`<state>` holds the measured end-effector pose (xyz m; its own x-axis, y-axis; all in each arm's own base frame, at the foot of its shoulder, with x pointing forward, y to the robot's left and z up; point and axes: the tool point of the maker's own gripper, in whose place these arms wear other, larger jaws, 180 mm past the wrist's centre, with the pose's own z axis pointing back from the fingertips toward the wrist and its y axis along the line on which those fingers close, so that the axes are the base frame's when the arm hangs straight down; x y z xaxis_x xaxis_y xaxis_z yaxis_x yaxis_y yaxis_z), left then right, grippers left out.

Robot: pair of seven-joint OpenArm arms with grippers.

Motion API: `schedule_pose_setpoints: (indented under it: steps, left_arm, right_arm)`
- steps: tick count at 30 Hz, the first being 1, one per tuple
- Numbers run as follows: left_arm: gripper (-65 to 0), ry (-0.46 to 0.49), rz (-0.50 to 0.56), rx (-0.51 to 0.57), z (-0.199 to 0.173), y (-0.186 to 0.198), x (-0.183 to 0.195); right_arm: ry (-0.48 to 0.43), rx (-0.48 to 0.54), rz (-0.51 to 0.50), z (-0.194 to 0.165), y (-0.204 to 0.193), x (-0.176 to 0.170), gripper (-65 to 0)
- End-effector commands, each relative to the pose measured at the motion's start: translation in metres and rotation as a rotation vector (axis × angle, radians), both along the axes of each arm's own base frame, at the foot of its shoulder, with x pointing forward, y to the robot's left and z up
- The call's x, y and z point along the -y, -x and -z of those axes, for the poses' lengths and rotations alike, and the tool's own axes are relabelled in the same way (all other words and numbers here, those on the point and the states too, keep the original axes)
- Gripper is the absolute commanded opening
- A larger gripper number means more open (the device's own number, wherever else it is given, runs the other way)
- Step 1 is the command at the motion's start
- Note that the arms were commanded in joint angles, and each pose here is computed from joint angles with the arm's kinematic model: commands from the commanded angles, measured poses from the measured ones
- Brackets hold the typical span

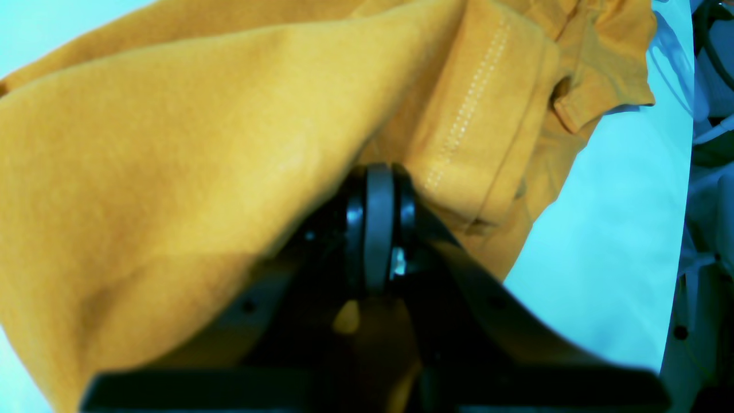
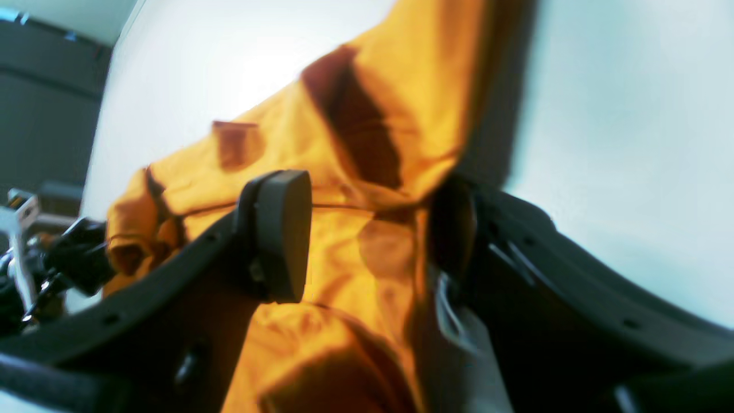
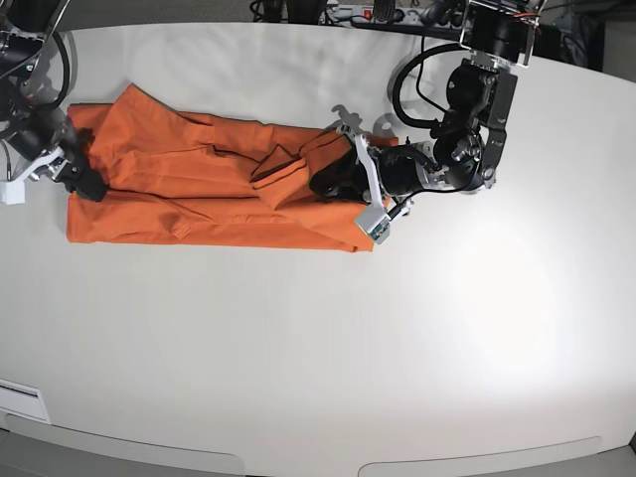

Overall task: Fold the T-shirt properly
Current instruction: 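Lay the folded end down and press it flat with the left gripper, then grasp the opposite strip end with the right gripper and fold it over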

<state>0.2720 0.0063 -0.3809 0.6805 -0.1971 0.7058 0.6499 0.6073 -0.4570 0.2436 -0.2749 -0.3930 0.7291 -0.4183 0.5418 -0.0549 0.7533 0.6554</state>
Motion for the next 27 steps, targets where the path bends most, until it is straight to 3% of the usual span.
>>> schedule_pose_setpoints:
  steps: [1, 4, 5, 8, 9, 15, 18, 23, 27]
  left_arm:
    - [-65.0, -0.154, 0.020, -0.048, 0.023, 0.008, -0.021]
    - [-65.0, -0.153, 0.019, -0.047, 0.023, 0.007, -0.021]
    - [-65.0, -0.153, 0.019, -0.046, 0.022, 0.007, -0.021]
    - [-65.0, -0.150, 0.022, -0.033, 0.018, 0.006, -0.019]
    - [-65.0, -0.141, 0.025, -0.021, 0.014, 0.005, -0.017]
    - [-65.0, 0.053, 0.108, 0.125, -0.053, 0.005, 0.015]
    - [-65.0, 0.120, 0.139, 0.205, -0.089, 0.008, 0.027]
    - [-43.9, 0.047, 0.194, 0.323, -0.113, 0.012, 0.023]
    - [-42.5, -0.016, 0.109, 0.345, -0.112, -0.004, -0.003]
  right_arm:
    - [0.050, -0.103, -0.060, 0.016, 0.015, -0.002, -29.0]
    - [0.051, -0.105, -0.086, 0.018, 0.012, -0.010, -33.0]
    - [0.051, -0.101, -0.086, 0.016, 0.010, -0.010, -38.1]
    - [0.057, -0.087, -0.084, 0.012, 0.005, -0.007, -62.1]
    - [0.061, -0.085, -0.085, 0.011, 0.004, -0.006, -65.0]
    - [0.094, -0.047, -0.111, -0.001, -0.003, -0.008, -65.0]
    - [0.173, -0.038, -0.154, -0.008, -0.005, -0.008, -65.0]
    - [0.411, 0.012, -0.240, -0.036, -0.015, 0.004, -65.0]
    - [0.595, 0.060, -0.290, -0.063, -0.024, 0.014, -65.0]
